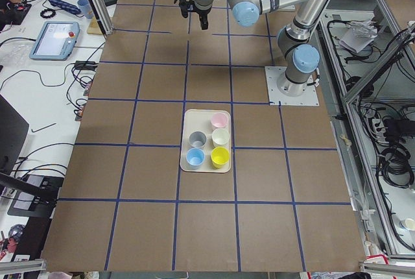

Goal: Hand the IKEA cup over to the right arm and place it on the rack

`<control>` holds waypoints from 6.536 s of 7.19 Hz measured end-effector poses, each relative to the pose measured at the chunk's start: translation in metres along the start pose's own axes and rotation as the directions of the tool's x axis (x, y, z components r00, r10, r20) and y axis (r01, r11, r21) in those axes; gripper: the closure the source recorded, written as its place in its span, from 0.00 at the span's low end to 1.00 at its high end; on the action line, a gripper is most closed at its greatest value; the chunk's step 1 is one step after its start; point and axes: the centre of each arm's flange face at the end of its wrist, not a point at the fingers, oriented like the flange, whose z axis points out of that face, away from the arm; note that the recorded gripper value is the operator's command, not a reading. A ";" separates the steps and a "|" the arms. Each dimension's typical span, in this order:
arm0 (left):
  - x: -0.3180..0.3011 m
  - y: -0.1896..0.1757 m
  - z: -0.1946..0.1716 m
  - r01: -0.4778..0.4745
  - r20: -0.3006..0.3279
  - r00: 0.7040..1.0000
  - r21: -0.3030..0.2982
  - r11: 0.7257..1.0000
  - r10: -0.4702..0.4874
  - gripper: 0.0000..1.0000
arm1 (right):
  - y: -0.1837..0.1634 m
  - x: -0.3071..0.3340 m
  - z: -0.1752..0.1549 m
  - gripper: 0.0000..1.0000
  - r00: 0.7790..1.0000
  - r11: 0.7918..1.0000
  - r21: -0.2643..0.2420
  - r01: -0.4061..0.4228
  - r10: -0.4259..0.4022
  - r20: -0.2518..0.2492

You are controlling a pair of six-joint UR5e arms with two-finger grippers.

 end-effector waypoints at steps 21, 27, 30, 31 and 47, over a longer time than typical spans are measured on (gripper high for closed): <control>0.044 0.024 -0.015 -0.204 0.414 0.881 -0.101 0.974 0.227 0.00 | 0.057 0.188 0.114 0.00 0.917 0.800 -0.491 -0.346 0.177 -0.358; 0.048 0.030 -0.020 -0.208 0.416 0.880 -0.093 0.974 0.228 0.00 | 0.049 0.185 0.090 0.00 0.903 0.827 -0.442 -0.348 0.169 -0.395; 0.051 0.034 -0.025 -0.216 0.417 0.879 -0.085 0.973 0.231 0.00 | -0.013 0.136 0.026 0.00 0.854 0.883 -0.280 -0.376 0.213 -0.475; 0.051 0.034 -0.026 -0.220 0.417 0.878 -0.085 0.972 0.235 0.00 | -0.031 0.105 0.015 0.00 0.832 0.879 -0.161 -0.449 0.345 -0.433; 0.045 0.033 -0.032 -0.221 0.463 0.855 -0.082 0.972 0.234 0.00 | -0.159 -0.016 0.013 0.00 0.181 0.188 0.140 -0.972 0.982 -0.061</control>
